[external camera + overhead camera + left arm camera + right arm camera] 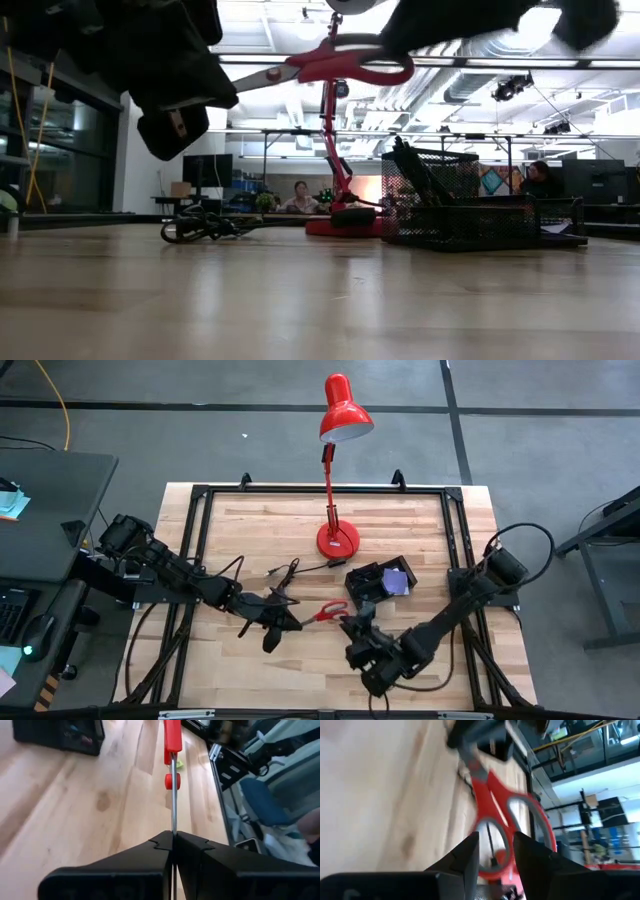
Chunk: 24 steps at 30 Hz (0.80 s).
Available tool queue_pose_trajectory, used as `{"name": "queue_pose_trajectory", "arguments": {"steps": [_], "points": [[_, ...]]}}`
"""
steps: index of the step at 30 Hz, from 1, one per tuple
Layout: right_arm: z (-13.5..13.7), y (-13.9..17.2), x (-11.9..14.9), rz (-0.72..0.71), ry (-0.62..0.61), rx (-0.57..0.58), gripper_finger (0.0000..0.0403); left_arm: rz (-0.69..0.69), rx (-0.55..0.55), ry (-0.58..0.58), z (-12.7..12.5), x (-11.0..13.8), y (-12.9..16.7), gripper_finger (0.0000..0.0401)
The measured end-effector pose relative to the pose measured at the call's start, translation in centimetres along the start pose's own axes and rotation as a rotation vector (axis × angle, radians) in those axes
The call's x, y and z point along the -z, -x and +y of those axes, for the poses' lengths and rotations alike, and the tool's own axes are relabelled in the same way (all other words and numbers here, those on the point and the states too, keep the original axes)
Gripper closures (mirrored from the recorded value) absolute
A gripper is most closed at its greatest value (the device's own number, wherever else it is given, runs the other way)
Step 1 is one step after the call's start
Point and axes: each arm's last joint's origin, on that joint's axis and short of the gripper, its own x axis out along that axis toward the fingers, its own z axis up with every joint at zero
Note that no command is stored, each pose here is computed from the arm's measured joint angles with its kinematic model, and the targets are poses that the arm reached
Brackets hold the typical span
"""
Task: Pick and place office supplies into organizer
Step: Put the scissors into the desk organizer
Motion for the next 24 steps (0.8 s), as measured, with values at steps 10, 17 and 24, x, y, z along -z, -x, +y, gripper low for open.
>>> {"name": "queue_pose_trajectory", "arguments": {"steps": [10,17,24], "points": [[0.8,4.3,-1.9,-0.127,-0.274,0.008,0.0289,-0.117,-0.104,-0.201,0.0,-0.5,0.1,0.0401],[1.2,5.9,-1.1,-0.155,-0.466,0.154,0.0289,-0.217,-0.134,-0.427,-2.2,0.3,0.6,0.0401],[1.6,7.4,-0.1,-0.211,-0.556,0.247,0.0285,-0.285,-0.101,-0.57,-4.7,1.6,1.5,0.0401]]}}
